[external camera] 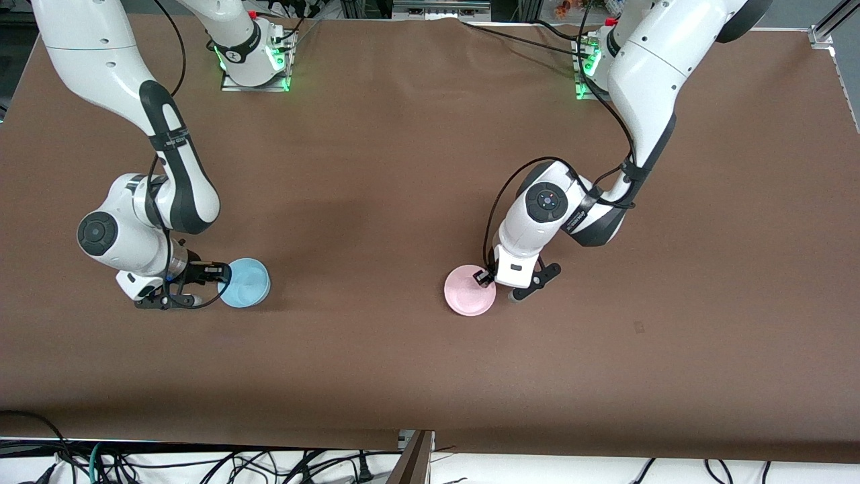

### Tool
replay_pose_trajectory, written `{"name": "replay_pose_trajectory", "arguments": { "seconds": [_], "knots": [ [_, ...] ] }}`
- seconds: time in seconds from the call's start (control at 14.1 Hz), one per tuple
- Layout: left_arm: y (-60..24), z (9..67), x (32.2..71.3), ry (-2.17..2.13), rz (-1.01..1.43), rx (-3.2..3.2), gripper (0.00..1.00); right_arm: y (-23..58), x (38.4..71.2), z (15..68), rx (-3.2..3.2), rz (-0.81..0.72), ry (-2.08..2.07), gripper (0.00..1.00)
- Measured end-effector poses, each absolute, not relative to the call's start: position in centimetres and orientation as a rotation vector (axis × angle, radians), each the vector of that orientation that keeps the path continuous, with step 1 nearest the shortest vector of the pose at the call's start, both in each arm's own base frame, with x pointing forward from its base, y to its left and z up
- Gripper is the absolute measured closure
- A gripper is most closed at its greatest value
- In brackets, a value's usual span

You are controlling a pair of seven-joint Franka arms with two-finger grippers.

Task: Stack pink and blue bowls on white bowl
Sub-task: 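Grasp the blue bowl with the right gripper while the left gripper releases, then carry the blue bowl with the right gripper while the left gripper withdraws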

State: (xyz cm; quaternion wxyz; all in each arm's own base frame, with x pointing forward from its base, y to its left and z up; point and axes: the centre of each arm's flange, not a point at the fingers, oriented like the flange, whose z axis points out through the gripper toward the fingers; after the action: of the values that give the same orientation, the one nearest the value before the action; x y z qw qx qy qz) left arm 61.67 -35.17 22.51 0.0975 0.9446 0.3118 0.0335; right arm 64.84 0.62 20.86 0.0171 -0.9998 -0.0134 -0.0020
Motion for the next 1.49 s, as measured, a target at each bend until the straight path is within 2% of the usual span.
{"name": "replay_pose_trajectory", "arguments": {
  "seconds": [0.07,0.28,0.36,0.5,0.57,0.64,0.71,0.78,1.07,1.35,1.42,1.49],
  "knots": [
    [-35.2,22.8,61.9,0.925,0.105,2.791,0.49,0.6,64.8,20.9,-3.106,-0.006,-0.041,0.42],
    [-35.0,24.2,63.0,0.940,0.126,2.780,0.49,0.9,64.8,20.9,-3.104,-0.006,-0.043,0.46],
    [-34.8,25.0,63.5,0.953,0.119,2.793,0.49,1.0,64.8,20.8,-3.103,-0.006,-0.045,0.53],
    [-34.3,27.9,64.8,0.989,0.095,2.836,0.49,1.2,64.8,20.8,-3.100,-0.006,-0.043,0.75],
    [-34.0,29.8,65.4,1.009,0.084,2.858,0.49,1.3,64.8,20.8,-3.098,-0.006,-0.044,0.75],
    [-33.6,31.8,65.9,1.022,0.076,2.877,0.49,1.4,64.8,20.8,-3.096,-0.006,-0.041,0.79],
    [-33.3,33.8,66.3,1.028,0.067,2.896,0.49,1.4,64.8,20.9,-3.090,-0.008,-0.028,0.92],
    [-32.9,35.9,66.5,1.017,0.050,2.922,0.49,1.6,65.0,21.2,-3.078,-0.014,-0.014,0.97],
    [-27.4,46.2,66.5,0.792,-0.103,3.006,0.48,3.7,65.4,22.6,-3.044,0.038,0.086,0.97],
    [-16.2,56.8,64.6,0.515,-0.138,3.067,0.47,14.1,66.5,28.3,-2.979,0.133,0.374,0.97],
    [-13.8,58.3,63.8,0.427,-0.156,3.090,0.44,17.6,66.4,30.1,-2.964,0.141,0.460,0.97],
    [-11.4,59.5,63.1,0.335,-0.174,3.108,0.35,21.4,66.0,31.7,-2.947,0.147,0.554,0.97]
  ]
}}
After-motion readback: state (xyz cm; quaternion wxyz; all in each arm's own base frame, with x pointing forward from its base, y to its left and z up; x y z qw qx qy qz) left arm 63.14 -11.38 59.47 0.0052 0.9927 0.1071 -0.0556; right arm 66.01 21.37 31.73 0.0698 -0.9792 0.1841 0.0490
